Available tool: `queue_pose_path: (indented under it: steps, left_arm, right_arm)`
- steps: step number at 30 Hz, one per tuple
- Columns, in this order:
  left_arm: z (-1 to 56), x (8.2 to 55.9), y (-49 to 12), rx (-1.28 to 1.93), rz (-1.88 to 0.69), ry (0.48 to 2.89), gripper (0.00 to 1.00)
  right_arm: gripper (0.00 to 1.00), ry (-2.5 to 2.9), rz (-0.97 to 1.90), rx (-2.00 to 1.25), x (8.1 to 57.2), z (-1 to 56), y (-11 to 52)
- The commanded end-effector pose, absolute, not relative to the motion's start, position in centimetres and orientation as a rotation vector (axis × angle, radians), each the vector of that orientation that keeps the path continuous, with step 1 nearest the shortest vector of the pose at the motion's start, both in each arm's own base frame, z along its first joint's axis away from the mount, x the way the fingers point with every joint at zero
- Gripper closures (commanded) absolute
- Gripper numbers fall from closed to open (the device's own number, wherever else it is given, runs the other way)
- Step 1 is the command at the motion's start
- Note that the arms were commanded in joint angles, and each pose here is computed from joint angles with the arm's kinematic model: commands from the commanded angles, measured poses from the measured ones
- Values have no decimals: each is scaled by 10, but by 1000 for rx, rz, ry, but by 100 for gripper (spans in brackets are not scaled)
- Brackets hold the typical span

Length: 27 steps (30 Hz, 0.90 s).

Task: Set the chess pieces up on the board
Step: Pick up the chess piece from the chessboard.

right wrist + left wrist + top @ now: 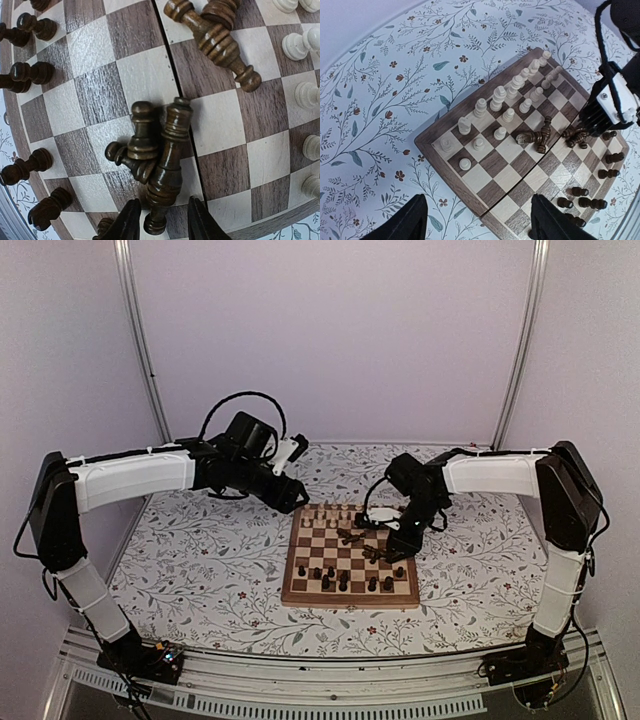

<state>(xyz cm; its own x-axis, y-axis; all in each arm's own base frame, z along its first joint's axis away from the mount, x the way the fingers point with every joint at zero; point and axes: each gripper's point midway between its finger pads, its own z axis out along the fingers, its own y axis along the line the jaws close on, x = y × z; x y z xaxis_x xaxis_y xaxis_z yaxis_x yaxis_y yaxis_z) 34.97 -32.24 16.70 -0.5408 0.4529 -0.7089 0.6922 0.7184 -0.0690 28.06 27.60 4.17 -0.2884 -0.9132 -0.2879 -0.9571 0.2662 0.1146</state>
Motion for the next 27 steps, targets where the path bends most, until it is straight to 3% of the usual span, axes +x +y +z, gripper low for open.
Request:
queue_pose_path:
  steps: [1,14,27]
  left_arm:
    - [169,348,-331,894,-460,2224,27]
    - [161,346,-341,887,-517,2228,27]
    - [190,341,-381,720,-904,2175,27]
  right_arm:
    - [70,2400,390,-1775,274,29,272]
    - [88,2344,439,-1758,272,34,277]
    - [92,2114,571,-1699,273,81,293]
